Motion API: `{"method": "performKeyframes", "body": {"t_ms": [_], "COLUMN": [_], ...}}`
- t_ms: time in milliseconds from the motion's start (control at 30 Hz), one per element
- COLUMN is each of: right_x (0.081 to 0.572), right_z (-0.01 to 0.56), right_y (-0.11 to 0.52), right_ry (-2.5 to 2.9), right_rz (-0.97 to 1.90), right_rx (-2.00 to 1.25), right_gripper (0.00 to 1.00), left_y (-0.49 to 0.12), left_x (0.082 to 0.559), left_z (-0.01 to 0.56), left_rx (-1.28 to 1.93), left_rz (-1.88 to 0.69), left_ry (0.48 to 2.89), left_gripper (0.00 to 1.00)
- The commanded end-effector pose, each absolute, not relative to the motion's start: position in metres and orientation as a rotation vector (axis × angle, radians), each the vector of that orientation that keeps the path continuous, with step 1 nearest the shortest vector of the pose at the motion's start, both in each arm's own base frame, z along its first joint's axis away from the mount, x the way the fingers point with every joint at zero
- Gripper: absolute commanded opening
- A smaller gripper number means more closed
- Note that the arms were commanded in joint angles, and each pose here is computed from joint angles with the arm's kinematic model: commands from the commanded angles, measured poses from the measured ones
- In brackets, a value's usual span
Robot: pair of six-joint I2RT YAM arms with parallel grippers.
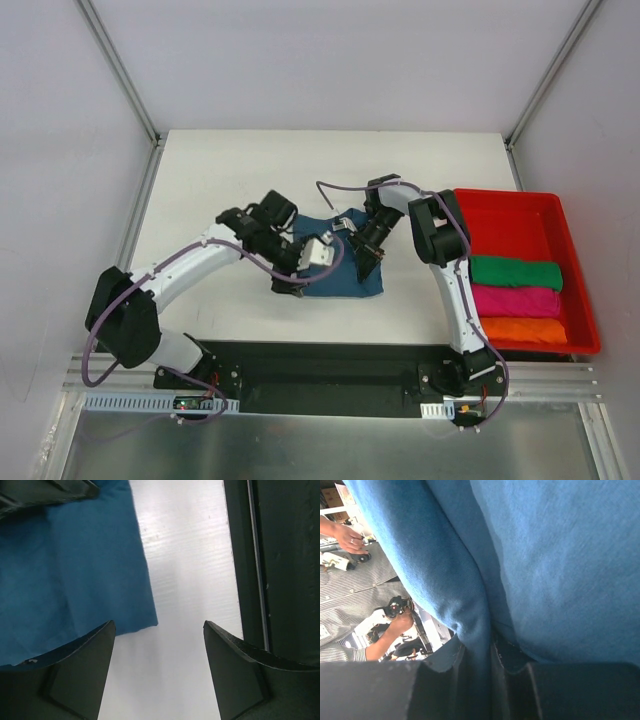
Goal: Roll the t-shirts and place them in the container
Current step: Roll the T-shirt to the center of the board.
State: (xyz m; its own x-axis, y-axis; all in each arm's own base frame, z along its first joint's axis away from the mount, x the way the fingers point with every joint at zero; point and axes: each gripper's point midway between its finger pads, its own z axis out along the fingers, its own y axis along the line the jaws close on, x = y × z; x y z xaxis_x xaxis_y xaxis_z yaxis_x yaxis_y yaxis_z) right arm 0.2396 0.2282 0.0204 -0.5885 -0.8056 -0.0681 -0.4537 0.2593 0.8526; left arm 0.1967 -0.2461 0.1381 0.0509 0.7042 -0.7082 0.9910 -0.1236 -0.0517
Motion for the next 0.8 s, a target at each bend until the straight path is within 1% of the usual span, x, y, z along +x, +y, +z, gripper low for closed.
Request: {"method": "performKeyframes", "body": {"t_ms": [0, 200, 233, 367, 633, 767], "right_x": [0.214, 0.214, 0.214, 0.215, 0.216, 0.221], "right_z": [0.033, 0.033, 0.033, 0.033, 0.034, 0.036], "right_y": [0.206, 0.205, 0.205, 0.205, 0.205, 0.206], "right_ry": [-2.028, -2.027, -2.027, -2.027, -2.033, -2.061], "right_rz": [-1.116, -1.114, -1.113, -1.117, -1.120, -1.152], "right_rx": [1.047, 1.046, 1.044, 1.044, 1.033, 0.999], "right_gripper": [0.14, 0.14, 0.14, 0.14, 0.14, 0.16], "left_y": [-0.253, -0.262, -0.261, -0.267, -0.236, -0.225], "left_x": [0.201, 0.206, 0.210, 0.217, 0.206, 0.195], "left_z": [0.099, 0.071, 0.066, 0.061, 0.014, -0.001], "left_rx": [2.038, 2.085, 2.086, 2.082, 2.256, 2.337], "left_rz": [-0.632, -0.610, -0.574, -0.549, -0.460, -0.443], "left_ry": [1.521, 1.554, 1.566, 1.543, 1.595, 1.605], "left_gripper": [0.72, 0.71, 0.71, 0.72, 0.73, 0.70]}}
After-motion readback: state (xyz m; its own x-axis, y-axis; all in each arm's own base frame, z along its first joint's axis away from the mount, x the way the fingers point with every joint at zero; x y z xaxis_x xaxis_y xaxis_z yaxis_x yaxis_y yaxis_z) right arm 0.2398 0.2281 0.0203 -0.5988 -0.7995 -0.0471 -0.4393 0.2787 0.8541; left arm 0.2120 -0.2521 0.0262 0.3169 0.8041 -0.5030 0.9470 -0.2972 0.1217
